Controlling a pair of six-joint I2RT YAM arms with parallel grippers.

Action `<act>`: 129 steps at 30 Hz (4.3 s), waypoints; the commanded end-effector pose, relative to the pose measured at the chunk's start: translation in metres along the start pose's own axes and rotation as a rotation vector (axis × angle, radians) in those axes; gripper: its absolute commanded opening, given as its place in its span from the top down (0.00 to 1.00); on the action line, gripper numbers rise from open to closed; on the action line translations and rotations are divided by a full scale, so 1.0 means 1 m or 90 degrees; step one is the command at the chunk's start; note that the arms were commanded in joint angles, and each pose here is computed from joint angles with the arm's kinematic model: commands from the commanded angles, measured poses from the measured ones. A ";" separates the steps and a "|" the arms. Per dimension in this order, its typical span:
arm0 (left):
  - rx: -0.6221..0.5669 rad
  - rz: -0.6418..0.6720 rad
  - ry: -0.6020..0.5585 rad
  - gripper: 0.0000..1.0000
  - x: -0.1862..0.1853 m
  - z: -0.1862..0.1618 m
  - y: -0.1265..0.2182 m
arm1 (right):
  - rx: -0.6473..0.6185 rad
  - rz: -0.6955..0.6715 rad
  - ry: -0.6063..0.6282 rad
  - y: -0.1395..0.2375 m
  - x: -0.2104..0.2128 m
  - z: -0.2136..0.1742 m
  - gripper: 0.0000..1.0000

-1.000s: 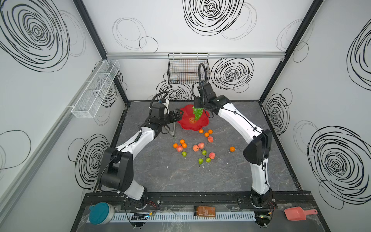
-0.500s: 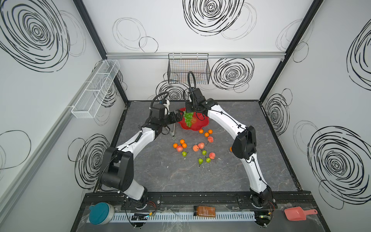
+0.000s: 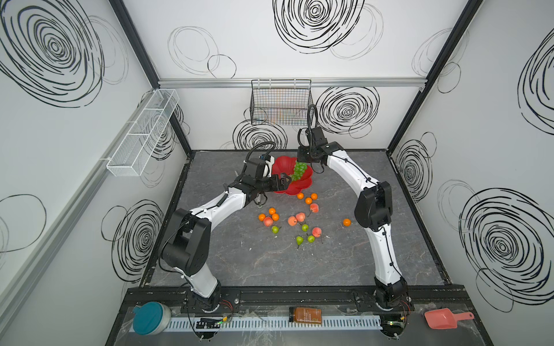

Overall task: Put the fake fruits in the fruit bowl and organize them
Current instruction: 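Lower the held grapes into the red bowl with the right gripper, then open the right gripper and release the grapes in the bowl, then move the right gripper to an orange tomato and grasp it while left gripper shifts, then carry the orange tomato over the red bowl with the right gripper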

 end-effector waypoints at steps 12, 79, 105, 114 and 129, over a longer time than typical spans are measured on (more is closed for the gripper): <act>-0.007 -0.037 -0.015 0.04 -0.012 0.010 -0.005 | 0.027 -0.051 -0.035 -0.012 -0.024 -0.016 1.00; 0.094 -0.229 -0.230 0.04 -0.177 -0.096 -0.001 | 0.088 -0.197 -0.157 0.150 -0.195 -0.192 0.49; 0.158 -0.226 -0.216 0.04 -0.176 -0.119 -0.024 | 0.240 -0.231 -0.136 0.117 -0.213 -0.240 0.50; 0.157 -0.221 -0.211 0.04 -0.173 -0.116 -0.025 | 0.258 -0.232 -0.128 0.112 -0.211 -0.246 0.56; 0.129 -0.217 -0.204 0.04 -0.170 -0.096 -0.017 | 0.235 -0.243 -0.111 0.121 -0.201 -0.236 0.66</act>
Point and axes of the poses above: each gripper's point midway between its finger pads, its own y axis back along the fingers, its own x axis along the line the jaws close on, z = x × y, the point moved 3 cm from there along y, back along the fingers, and after that the axes turned 6 degrees about -y, right-handed, at the moved point
